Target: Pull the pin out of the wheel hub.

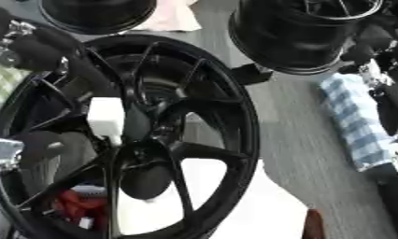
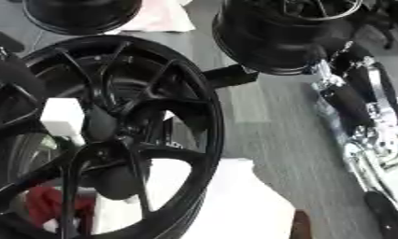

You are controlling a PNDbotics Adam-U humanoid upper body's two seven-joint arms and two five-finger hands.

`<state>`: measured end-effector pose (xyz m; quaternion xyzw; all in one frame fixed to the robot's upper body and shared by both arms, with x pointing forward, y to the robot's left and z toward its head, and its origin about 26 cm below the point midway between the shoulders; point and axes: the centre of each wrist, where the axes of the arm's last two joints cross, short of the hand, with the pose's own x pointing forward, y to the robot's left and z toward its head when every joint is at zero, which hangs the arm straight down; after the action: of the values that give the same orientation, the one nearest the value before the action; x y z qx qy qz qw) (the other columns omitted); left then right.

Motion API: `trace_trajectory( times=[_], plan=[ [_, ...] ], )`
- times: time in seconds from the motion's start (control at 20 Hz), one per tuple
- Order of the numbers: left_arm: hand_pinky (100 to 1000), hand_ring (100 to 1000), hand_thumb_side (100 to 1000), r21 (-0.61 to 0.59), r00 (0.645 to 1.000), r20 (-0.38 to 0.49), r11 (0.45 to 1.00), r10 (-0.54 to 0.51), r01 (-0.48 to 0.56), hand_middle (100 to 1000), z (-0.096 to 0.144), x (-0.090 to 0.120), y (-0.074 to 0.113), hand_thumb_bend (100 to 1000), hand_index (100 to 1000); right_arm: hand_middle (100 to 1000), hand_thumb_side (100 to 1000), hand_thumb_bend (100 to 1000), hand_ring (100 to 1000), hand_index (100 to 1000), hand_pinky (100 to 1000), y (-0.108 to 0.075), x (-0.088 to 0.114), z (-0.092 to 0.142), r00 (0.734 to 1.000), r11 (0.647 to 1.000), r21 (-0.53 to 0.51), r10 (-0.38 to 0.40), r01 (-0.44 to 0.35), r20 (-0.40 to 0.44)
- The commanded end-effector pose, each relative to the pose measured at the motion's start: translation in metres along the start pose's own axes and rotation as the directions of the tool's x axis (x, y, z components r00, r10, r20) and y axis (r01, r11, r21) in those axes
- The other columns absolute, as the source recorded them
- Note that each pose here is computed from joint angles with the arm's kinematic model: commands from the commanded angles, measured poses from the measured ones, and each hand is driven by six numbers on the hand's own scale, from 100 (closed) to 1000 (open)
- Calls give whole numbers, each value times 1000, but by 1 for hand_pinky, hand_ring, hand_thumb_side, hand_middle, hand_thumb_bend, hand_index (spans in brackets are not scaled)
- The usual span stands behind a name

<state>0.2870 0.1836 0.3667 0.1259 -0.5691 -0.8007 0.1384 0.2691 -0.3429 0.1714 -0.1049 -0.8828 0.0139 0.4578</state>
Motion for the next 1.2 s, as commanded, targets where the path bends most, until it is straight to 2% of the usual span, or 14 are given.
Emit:
trace_trajectory(
  times=[0.05,0.25,0.45,0.75,0.9,1.05,1.2],
  plan=[
    [1000,837,932,4,999,-36,1000,-7,7,734,2,4,5,335,912,602,369,269,677,672,614,-2,9,-5,1000,1000,9,7,-7,28],
    [1000,851,951,9,998,-58,1000,-1,1,751,1,1,4,325,953,602,369,268,677,671,614,-2,9,-5,1000,1000,8,3,-4,28],
    [1000,876,889,16,996,-92,1000,15,-14,780,-3,-8,1,317,964,603,370,268,677,671,614,-1,9,-6,1000,1000,11,-3,3,26],
    [1000,899,856,17,986,-164,999,32,-30,805,-14,-24,-6,342,983,603,370,267,677,672,614,0,9,-6,1000,1000,12,-11,10,28],
    [1000,904,811,6,982,-188,1000,24,-24,808,-19,-29,-10,364,981,603,371,267,677,672,614,0,9,-7,999,1000,13,-14,14,29],
    [1000,915,691,-16,977,-212,1000,12,-16,817,-23,-37,-16,381,981,604,372,265,678,672,614,1,9,-7,999,1000,13,-18,18,31],
    [1000,920,626,-36,972,-237,999,-2,-7,822,-27,-46,-21,406,980,604,372,265,678,672,614,1,9,-8,999,1000,15,-22,21,34]
  ],
)
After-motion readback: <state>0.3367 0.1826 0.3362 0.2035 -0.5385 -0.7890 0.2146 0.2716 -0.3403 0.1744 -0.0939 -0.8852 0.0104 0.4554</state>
